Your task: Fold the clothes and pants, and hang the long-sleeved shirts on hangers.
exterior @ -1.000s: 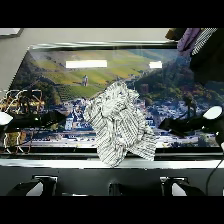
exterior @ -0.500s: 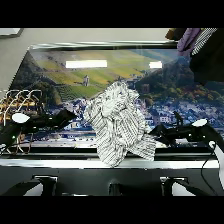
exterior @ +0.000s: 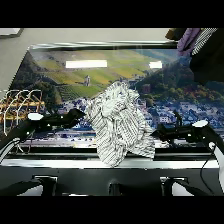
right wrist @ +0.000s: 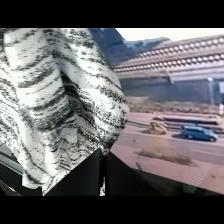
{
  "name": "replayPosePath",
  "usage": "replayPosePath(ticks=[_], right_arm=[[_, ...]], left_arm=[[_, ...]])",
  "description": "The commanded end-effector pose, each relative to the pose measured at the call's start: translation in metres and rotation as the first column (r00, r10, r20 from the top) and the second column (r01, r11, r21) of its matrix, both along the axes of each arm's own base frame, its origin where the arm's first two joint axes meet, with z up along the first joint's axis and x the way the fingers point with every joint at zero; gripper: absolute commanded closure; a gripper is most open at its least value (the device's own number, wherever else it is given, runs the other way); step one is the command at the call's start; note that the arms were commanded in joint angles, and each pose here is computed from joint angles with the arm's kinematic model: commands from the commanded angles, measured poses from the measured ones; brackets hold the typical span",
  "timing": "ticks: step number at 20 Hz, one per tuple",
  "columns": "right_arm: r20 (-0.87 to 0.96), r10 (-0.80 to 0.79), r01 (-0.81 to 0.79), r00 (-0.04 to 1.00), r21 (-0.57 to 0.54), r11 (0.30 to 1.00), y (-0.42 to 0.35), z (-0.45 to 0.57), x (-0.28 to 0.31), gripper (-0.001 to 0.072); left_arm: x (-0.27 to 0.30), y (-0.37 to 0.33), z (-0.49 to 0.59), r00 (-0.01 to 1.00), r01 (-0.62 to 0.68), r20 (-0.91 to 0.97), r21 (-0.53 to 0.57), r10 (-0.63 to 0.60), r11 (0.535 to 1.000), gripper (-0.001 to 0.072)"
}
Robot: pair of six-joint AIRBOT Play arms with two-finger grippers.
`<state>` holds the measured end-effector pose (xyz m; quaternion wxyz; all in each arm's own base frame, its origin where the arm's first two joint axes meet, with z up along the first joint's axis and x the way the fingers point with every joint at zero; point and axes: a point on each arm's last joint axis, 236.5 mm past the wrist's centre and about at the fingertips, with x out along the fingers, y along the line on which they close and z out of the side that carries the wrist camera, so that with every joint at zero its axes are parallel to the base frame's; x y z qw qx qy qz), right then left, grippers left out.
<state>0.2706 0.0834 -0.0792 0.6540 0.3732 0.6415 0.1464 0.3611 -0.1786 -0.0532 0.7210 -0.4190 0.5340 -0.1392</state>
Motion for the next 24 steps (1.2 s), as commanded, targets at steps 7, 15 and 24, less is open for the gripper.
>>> replayPosePath(ticks=[7, 15, 24], right_arm=[[0.210, -0.106, 0.080, 0.972, 0.126, 0.989, 0.015, 0.077, 0.044, 0.0684], [0.850, -0.070, 0.117, 0.522, 0.010, 0.993, -0.018, 0.407, 0.145, 0.0684], [0.991, 0.085, 0.334, -0.099, -0.048, 0.941, 0.002, 0.646, -0.028, 0.0684]], left_arm=[[0.074, -0.036, 0.051, 0.978, 0.071, 0.198, 0.001, -0.070, 0.997, 0.0680], [0.124, 0.054, 0.359, 0.730, -0.144, 0.669, 0.350, -0.140, 0.925, 0.0682], [-0.057, 0.101, 0.546, 0.458, -0.382, 0.888, 0.239, -0.041, 0.893, 0.0681]])
